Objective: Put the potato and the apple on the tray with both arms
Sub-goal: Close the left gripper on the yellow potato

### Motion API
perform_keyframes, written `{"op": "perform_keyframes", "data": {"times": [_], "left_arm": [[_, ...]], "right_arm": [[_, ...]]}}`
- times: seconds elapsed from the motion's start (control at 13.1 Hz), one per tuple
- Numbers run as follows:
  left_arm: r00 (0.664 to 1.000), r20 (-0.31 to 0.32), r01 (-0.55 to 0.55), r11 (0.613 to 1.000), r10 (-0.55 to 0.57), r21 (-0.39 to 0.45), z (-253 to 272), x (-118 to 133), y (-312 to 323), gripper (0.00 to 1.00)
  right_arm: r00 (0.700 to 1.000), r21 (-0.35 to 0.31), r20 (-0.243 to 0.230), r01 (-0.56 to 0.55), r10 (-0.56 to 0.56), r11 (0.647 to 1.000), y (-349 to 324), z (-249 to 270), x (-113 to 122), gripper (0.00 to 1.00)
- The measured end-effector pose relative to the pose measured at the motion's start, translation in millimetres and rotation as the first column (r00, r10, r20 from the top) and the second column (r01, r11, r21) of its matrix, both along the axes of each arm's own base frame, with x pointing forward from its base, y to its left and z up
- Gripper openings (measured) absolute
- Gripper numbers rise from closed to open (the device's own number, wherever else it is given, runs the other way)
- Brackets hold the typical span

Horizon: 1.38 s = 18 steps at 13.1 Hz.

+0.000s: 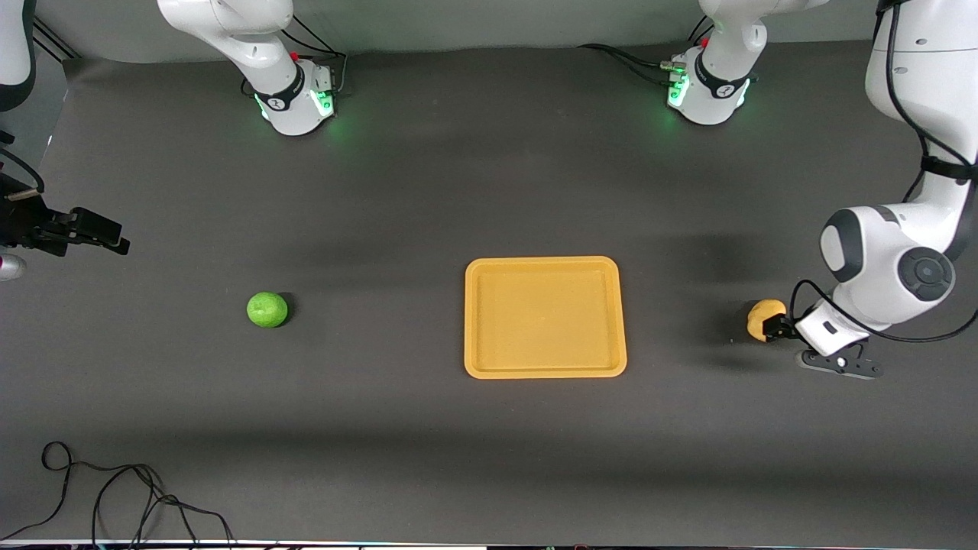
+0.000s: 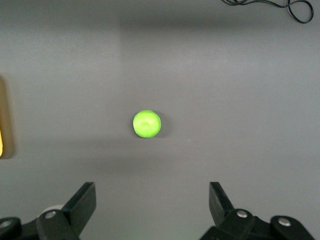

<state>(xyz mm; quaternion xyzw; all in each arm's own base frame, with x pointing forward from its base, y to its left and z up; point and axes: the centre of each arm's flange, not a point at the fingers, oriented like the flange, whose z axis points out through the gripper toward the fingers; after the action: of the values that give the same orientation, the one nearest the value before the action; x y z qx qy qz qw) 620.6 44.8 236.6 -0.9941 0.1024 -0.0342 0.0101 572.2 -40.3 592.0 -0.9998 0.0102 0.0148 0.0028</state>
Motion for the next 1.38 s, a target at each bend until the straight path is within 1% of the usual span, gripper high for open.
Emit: {"op": "perform_keyframes", "data": {"times": [0.15,0.31,0.46,0.77,0.84,0.92,1.0,1.07,1.15,1.23,1.3,1.38], "left_arm": [[1.000,-0.001,0.001,1.000,-0.001,-0.002,-11,-9,-2,0.98],[1.000,-0.002,0.001,1.000,-0.001,-0.002,-15,-12,-2,0.97],[1.000,0.009,0.002,1.000,-0.002,-0.002,-20,-15,-2,0.97],[1.000,-0.002,-0.011,1.000,0.011,-0.017,-35,-24,-5,0.96],[1.000,-0.001,-0.013,1.000,0.013,-0.020,-38,-24,-6,0.93],[1.000,-0.002,-0.012,1.000,0.012,-0.022,-40,-25,-7,0.93],[1.000,-0.004,-0.012,1.000,0.012,-0.022,-41,-25,-8,0.83],[1.000,-0.004,-0.011,1.000,0.011,-0.022,-42,-26,-8,0.70],[1.000,-0.002,-0.011,1.000,0.011,-0.022,-42,-25,-8,0.59],[1.000,-0.002,-0.011,1.000,0.011,-0.022,-42,-25,-8,0.58],[1.000,-0.002,-0.011,1.000,0.011,-0.022,-42,-25,-8,0.58],[1.000,0.002,-0.011,1.000,0.011,-0.022,-42,-26,-8,0.64]], "right_arm": [[1.000,0.000,0.000,0.000,0.000,1.000,0,0,0,1.00],[1.000,0.000,0.000,0.000,0.000,1.000,0,0,0,1.00],[1.000,0.000,0.000,0.000,0.000,1.000,0,0,0,1.00],[1.000,0.000,0.000,0.000,0.000,1.000,0,0,0,1.00],[1.000,0.000,0.000,0.000,0.000,1.000,0,0,0,1.00],[1.000,0.000,-0.001,-0.001,0.001,1.000,0,0,0,1.00],[1.000,0.000,-0.001,-0.001,0.001,1.000,0,0,0,1.00],[1.000,0.000,-0.001,-0.001,0.001,1.000,0,0,0,1.00],[1.000,0.000,-0.001,-0.001,0.001,1.000,0,0,0,1.00],[1.000,0.000,-0.001,-0.001,0.001,1.000,0,0,0,1.00],[1.000,0.000,-0.001,-0.001,0.001,1.000,0,0,0,1.00],[1.000,0.000,-0.001,-0.001,0.001,1.000,0,0,0,1.00]]}}
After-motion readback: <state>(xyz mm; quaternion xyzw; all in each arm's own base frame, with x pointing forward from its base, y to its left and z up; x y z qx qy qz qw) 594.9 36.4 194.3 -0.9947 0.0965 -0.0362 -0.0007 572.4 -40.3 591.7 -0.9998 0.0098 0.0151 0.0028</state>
